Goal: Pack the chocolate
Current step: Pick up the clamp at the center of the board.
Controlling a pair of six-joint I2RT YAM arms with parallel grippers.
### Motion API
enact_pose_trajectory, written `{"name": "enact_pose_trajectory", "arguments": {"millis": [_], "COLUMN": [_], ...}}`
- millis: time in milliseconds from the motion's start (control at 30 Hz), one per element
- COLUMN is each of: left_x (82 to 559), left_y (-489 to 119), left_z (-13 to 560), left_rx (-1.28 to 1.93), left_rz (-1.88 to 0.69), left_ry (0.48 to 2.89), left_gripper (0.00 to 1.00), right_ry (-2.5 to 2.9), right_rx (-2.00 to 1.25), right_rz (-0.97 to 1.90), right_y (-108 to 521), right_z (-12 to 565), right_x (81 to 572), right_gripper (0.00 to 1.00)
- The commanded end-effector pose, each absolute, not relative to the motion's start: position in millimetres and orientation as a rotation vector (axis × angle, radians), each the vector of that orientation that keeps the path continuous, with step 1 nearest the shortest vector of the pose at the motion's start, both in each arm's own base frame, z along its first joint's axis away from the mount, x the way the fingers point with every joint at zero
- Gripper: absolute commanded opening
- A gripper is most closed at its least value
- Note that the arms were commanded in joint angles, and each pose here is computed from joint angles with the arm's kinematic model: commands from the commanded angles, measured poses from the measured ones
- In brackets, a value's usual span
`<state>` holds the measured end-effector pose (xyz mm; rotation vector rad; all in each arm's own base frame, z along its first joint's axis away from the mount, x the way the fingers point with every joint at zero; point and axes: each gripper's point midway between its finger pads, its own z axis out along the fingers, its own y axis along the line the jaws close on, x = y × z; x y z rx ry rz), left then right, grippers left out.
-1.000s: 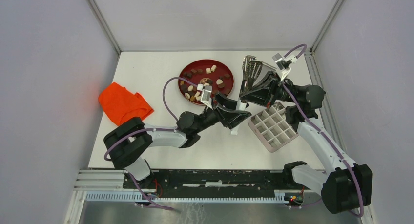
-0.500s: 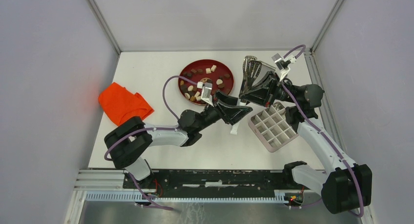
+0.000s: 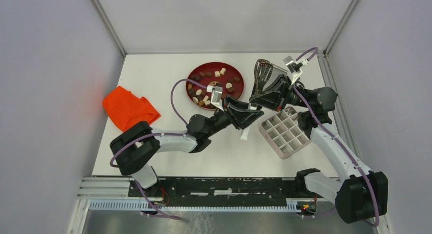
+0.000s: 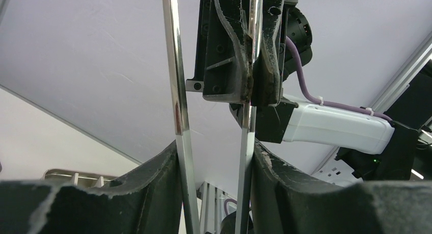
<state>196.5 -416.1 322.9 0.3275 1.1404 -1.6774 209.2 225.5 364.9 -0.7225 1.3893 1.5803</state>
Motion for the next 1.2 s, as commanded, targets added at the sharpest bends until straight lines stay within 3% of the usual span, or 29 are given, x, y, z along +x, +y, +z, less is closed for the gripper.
{"name": "enact_pose_trajectory", "arguments": {"millis": [0,100,367,700,1167], "left_x": [195.4,195.1,193.4,193.0,191.0], "left_y": [-411.9,-411.2,-415.0,-411.7,-406.6], "left_z": [345.0,346.9,346.0,348.7,349.1], "left_rx": [0.307,0.304,0.313,0.298,0.279], "left_rz": [-1.684,-1.688,-1.707,-1.72,-1.734], "left_ry": [1.062,1.055,1.073,1.062,1.067], "left_gripper": [0.49,0.47,0.57,0.5,0.49], "right_ry": [1.345,1.345,1.349,1.361,1.356], "right_rx": [-0.734,-0.734,-0.734,-0.737,-0.751], "right_rz": [1.541,1.54,1.537,1.522,1.503], "right_y": [224.2,224.3,224.3,224.1,222.3], "right_z": [373.2,373.4,372.6,369.2,372.1], "right_x": [208.6,209.2,209.6,212.2,213.3], "right_gripper": [0.03,0.03,0.05,0.13,0.25]}}
